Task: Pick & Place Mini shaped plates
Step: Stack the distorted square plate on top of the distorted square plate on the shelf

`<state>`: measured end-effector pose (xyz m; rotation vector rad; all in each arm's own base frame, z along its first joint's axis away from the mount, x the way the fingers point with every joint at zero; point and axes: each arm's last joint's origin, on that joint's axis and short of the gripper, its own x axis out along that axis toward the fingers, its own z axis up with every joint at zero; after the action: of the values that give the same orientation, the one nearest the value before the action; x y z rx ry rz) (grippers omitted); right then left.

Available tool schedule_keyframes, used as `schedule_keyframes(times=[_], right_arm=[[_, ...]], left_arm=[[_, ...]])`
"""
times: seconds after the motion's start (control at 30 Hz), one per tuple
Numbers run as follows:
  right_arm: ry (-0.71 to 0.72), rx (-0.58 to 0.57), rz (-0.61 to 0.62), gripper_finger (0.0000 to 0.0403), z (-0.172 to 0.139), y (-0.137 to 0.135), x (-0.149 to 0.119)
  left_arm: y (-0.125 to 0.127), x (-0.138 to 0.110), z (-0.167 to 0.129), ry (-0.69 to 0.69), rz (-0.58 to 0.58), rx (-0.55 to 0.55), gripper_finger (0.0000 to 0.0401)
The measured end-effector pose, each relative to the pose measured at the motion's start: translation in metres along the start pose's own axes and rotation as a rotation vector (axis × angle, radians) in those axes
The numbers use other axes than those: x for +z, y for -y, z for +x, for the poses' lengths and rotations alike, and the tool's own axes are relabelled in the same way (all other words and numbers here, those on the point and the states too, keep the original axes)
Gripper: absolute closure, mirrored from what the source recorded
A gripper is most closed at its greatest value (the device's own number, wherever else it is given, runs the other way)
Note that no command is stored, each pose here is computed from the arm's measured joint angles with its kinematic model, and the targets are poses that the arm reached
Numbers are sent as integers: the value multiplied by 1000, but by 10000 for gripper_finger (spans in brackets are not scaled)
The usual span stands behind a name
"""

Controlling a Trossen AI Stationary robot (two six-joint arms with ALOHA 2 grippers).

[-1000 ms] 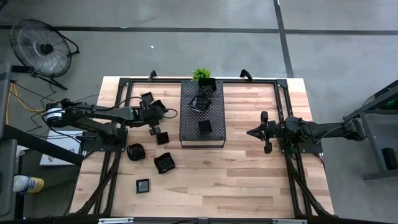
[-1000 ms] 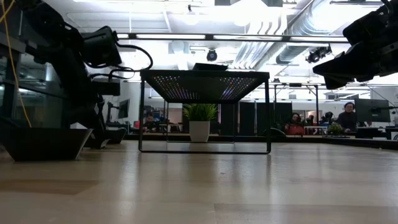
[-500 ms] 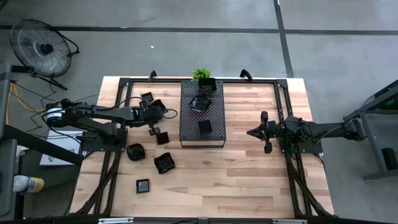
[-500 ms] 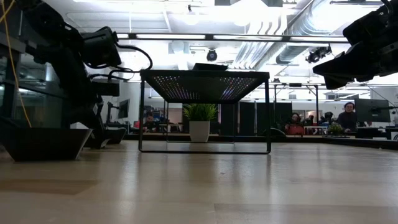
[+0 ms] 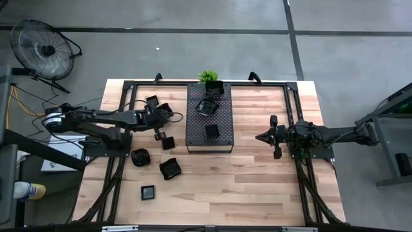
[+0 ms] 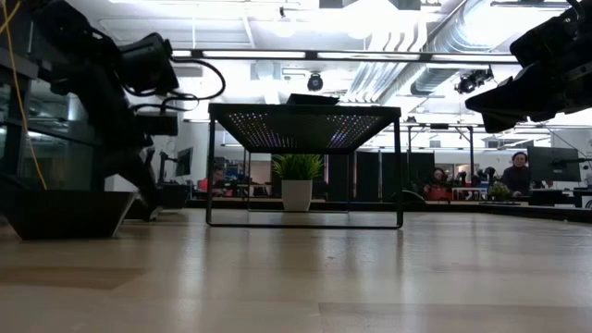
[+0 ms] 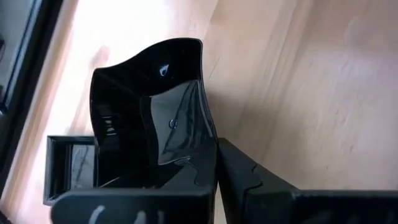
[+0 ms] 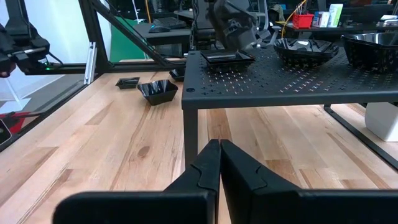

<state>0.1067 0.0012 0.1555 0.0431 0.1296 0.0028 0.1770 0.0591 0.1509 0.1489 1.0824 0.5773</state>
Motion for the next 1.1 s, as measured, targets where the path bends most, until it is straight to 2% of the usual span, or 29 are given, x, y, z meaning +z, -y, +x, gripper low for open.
schedule_keyframes(times=[0.17, 0.33, 0.53, 0.8, 1.1], right_arm=[[0, 0, 0, 394, 0, 0, 0], [0, 0, 0, 396, 0, 0, 0], [0, 0, 0, 396, 0, 0, 0], [0, 0, 0, 395, 0, 0, 0], [0, 0, 0, 397, 0, 0, 0]], left_arm=[[0, 2, -13, 62, 1, -6, 400], [-11, 10, -35, 31, 18, 1, 400], [-28, 32, -66, 38, 48, 51, 401], [-47, 63, -101, 142, 92, 119, 401], [-58, 94, -119, 196, 152, 173, 401]])
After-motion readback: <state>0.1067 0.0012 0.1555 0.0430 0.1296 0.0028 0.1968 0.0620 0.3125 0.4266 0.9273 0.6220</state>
